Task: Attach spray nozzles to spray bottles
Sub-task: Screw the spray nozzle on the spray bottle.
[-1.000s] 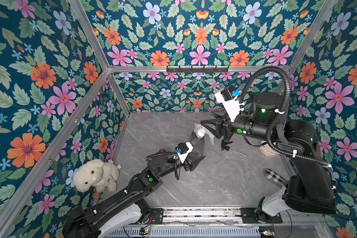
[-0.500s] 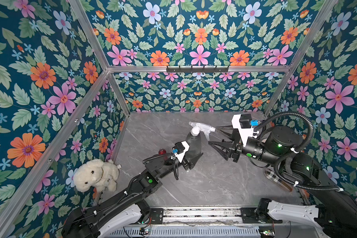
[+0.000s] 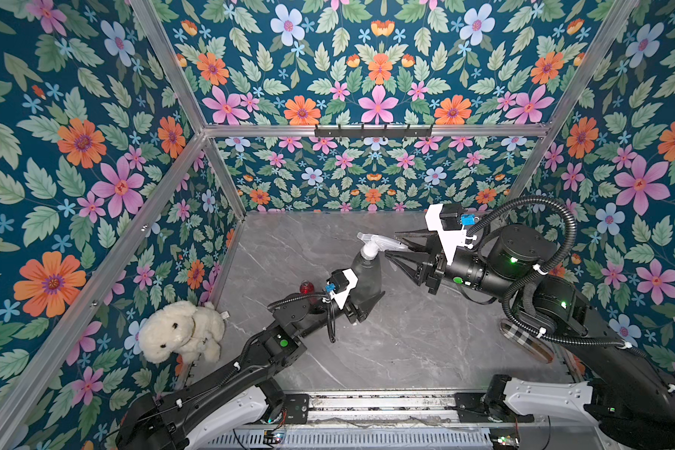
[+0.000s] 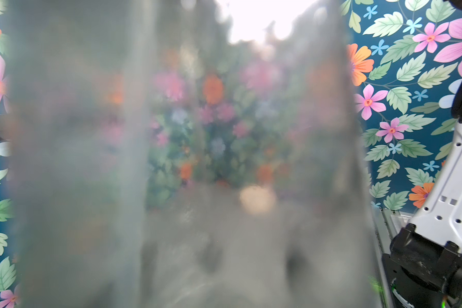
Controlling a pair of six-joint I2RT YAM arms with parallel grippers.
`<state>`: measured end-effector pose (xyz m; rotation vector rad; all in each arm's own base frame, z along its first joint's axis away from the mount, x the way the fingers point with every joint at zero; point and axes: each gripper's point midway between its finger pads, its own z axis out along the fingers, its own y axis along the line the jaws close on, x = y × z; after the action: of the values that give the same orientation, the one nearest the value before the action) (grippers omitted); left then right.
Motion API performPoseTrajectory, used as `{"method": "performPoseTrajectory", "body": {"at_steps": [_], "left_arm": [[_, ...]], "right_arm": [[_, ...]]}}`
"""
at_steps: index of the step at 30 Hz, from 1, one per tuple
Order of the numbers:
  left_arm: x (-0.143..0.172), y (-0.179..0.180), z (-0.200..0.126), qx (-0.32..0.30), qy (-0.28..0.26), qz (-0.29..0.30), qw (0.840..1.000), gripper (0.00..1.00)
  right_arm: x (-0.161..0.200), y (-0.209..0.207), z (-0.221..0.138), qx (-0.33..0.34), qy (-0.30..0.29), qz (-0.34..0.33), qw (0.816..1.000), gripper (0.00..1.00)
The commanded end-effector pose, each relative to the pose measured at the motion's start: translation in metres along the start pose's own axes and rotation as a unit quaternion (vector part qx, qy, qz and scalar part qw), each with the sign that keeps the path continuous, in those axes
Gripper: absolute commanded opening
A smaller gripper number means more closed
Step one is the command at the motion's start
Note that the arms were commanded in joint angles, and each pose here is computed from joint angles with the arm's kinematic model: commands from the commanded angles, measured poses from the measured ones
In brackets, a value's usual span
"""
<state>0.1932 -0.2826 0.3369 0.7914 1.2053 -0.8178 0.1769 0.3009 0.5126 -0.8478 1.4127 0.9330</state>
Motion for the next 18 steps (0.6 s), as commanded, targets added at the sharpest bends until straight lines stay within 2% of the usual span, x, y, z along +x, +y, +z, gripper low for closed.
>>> {"method": "performPoseTrajectory", "body": {"at_steps": [1, 8, 11, 15, 18], "left_arm": [[-0.013, -0.002, -0.001, 0.005, -0.021, 0.003, 1.000, 0.00], [-0.014, -0.002, -0.002, 0.005, -0.022, 0.005, 1.000, 0.00], [-0.014, -0.003, -0.002, 0.008, -0.021, 0.007, 1.000, 0.00], [-0.011, -0.004, -0.001, 0.011, -0.012, 0.012, 1.000, 0.00], [-0.010, -0.006, -0.002, 0.016, -0.008, 0.015, 1.000, 0.00]], "right_arm": [[0.000, 0.001, 0.002, -0.003, 0.010, -0.001, 1.000, 0.34], [0.007, -0.004, 0.007, 0.010, 0.042, 0.009, 0.999, 0.29], [0.009, -0.006, 0.011, 0.012, 0.052, 0.013, 0.999, 0.19], [0.003, -0.009, 0.010, 0.023, 0.066, 0.018, 0.997, 0.00], [0.002, -0.010, 0.009, 0.030, 0.088, 0.024, 0.995, 0.00]]}}
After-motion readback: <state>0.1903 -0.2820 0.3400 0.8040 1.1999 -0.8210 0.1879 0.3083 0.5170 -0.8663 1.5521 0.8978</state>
